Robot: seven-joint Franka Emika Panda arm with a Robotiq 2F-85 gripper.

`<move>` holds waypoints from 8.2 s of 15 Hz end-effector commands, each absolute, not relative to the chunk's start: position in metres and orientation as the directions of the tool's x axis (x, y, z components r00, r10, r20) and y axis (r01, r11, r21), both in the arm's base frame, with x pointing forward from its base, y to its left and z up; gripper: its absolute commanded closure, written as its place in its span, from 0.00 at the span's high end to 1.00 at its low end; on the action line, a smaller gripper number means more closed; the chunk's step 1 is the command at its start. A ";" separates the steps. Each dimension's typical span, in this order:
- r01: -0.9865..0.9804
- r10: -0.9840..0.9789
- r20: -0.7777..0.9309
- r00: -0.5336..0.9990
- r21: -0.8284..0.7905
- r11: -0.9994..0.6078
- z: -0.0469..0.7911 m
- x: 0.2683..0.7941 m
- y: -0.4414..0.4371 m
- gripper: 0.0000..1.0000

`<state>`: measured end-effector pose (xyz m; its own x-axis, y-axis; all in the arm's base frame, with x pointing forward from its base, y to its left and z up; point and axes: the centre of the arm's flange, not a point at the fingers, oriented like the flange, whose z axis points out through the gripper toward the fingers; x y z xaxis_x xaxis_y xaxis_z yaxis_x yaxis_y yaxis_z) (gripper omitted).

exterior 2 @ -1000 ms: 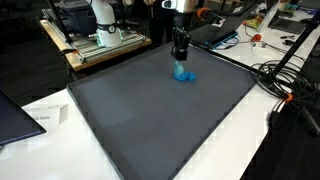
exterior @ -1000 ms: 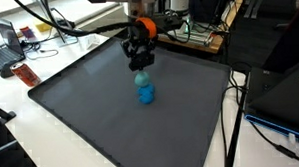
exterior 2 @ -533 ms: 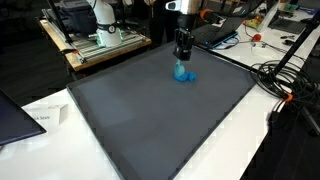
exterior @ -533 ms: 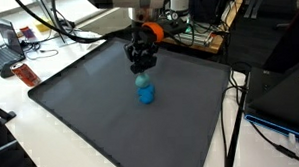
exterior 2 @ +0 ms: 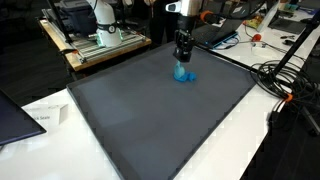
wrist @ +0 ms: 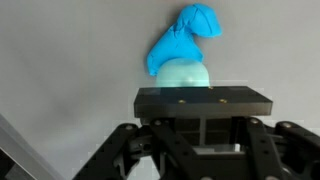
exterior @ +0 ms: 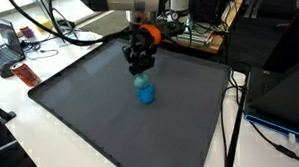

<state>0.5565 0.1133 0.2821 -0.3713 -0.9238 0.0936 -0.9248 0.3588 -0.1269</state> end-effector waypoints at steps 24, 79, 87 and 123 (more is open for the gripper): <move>-0.933 -0.929 0.086 -0.361 -0.029 0.360 0.240 0.587 0.103 0.34; -0.939 -0.915 -0.313 -0.255 -0.144 0.311 0.418 0.539 0.104 0.37; -0.916 -0.864 -0.432 -0.260 -0.173 0.362 0.451 0.537 0.071 0.37; -0.960 -0.938 0.211 -0.277 -0.112 0.258 0.291 0.558 0.103 0.37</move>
<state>0.5385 0.0960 0.2793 -0.2745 -0.9461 0.1717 -0.9598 0.2589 -0.1082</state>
